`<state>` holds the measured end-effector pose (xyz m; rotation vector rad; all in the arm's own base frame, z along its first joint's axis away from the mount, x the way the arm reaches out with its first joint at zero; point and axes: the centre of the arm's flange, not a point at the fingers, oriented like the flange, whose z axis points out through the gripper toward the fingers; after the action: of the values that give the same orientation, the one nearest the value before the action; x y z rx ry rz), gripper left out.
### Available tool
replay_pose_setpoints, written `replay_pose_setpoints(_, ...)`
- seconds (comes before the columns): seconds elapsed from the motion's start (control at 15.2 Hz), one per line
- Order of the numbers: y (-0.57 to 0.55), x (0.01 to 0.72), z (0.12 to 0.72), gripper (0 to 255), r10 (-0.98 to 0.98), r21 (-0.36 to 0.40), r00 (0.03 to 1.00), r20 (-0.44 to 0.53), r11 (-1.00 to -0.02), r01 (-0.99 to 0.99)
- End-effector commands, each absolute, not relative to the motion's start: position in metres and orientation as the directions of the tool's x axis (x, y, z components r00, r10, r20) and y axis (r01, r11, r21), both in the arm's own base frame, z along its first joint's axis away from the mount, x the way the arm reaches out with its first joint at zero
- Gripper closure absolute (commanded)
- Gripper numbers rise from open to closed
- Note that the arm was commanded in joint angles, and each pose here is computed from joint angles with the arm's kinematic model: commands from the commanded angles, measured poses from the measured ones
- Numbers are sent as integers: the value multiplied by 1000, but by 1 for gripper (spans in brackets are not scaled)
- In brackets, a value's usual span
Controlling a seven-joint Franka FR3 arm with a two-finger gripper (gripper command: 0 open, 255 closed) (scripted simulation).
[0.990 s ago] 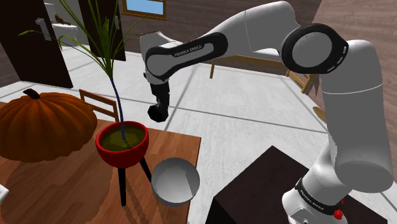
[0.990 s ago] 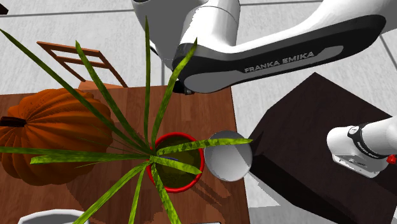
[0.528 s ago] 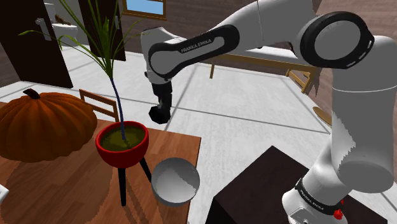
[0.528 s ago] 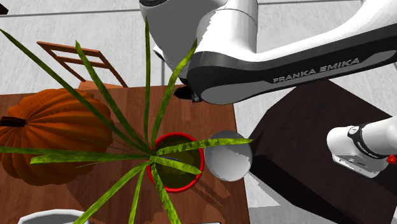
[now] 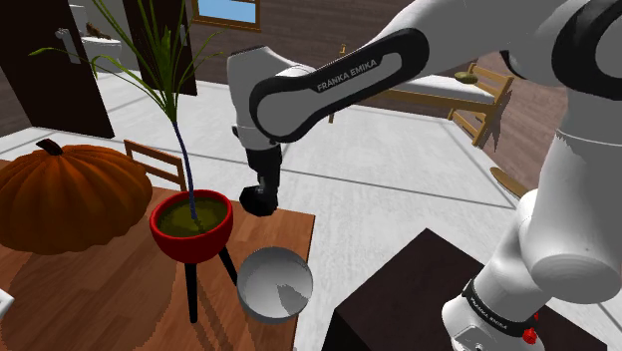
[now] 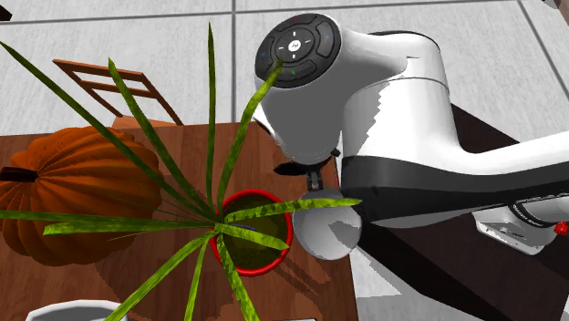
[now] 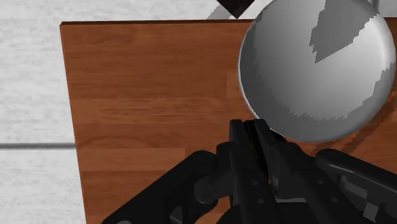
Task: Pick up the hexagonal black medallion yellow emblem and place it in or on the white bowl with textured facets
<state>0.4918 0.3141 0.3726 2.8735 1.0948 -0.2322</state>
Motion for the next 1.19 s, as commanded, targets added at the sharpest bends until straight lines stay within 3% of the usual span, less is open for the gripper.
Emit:
replay_pose_setpoints(0.0, 322, 465, 371, 255, 656, 1, 737, -161, -747, 665)
replay_pose_setpoints(0.46, 351, 372, 374, 255, 656, 1, 737, -161, -747, 665)
replay_pose_setpoints(1.12, 351, 372, 321, 255, 656, 1, 737, -161, -747, 665)
